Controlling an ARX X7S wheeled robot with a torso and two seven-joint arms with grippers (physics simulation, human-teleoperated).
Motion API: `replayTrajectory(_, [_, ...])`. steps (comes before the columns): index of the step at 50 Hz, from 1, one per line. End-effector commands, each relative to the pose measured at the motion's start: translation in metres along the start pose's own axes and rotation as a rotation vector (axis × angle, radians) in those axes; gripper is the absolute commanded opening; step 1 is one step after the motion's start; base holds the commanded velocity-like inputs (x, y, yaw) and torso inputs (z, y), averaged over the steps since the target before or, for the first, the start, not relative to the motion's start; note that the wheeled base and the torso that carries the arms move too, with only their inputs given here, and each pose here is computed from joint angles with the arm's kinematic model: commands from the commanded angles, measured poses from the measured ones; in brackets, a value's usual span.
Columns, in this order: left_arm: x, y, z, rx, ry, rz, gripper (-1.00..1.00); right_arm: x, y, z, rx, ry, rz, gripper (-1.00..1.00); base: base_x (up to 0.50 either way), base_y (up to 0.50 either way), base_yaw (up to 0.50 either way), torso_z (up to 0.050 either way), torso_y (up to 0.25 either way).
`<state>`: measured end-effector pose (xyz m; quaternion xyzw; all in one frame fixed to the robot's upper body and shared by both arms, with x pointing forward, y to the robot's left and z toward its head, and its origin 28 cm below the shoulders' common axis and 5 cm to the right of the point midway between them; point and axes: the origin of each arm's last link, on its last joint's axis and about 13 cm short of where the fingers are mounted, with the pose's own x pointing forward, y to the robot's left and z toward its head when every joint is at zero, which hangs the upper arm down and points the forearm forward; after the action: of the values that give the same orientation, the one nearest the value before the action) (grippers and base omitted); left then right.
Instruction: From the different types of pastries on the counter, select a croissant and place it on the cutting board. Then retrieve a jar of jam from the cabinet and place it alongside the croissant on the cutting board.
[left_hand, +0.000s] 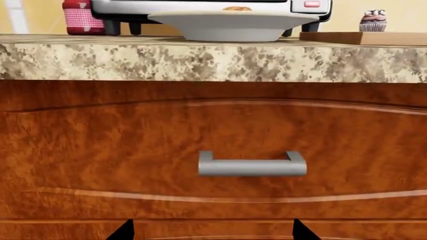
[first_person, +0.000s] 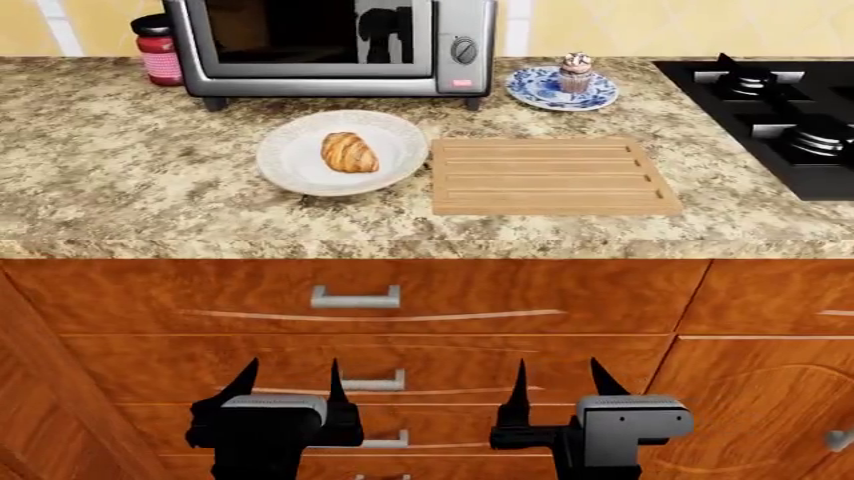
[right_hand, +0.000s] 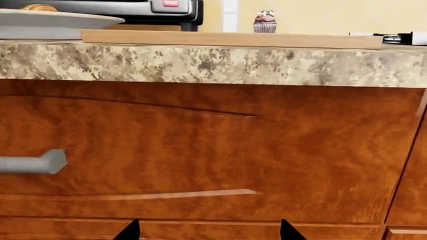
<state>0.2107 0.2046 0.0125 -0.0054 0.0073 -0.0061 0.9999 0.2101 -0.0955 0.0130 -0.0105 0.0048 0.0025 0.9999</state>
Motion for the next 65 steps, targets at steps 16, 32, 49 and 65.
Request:
replayTrajectory(16, [0.000, 0.000, 0.000, -0.008, 0.008, -0.005, 1.00, -0.001, 0.001, 0.000, -0.007, 0.000, 0.004, 1.00, 0.00, 0.28, 0.00, 0.000, 0.000])
replayTrajectory(32, [0.002, 0.000, 0.010, -0.013, 0.039, -0.042, 1.00, -0.001, 0.001, 0.014, -0.010, 0.011, 0.012, 1.00, 0.00, 0.15, 0.00, 0.000, 0.000])
replayTrajectory(49, [-0.020, 0.002, 0.150, -0.032, -0.106, -0.305, 1.00, -0.030, -0.022, 0.174, -0.008, -0.106, 0.182, 1.00, 0.00, 0.00, 0.00, 0.000, 0.000])
replayTrajectory(65, [-0.014, 0.022, 0.280, -0.056, -0.190, -0.461, 1.00, -0.018, -0.047, 0.310, -0.034, -0.190, 0.298, 1.00, 0.02, 0.00, 0.00, 0.000, 0.000])
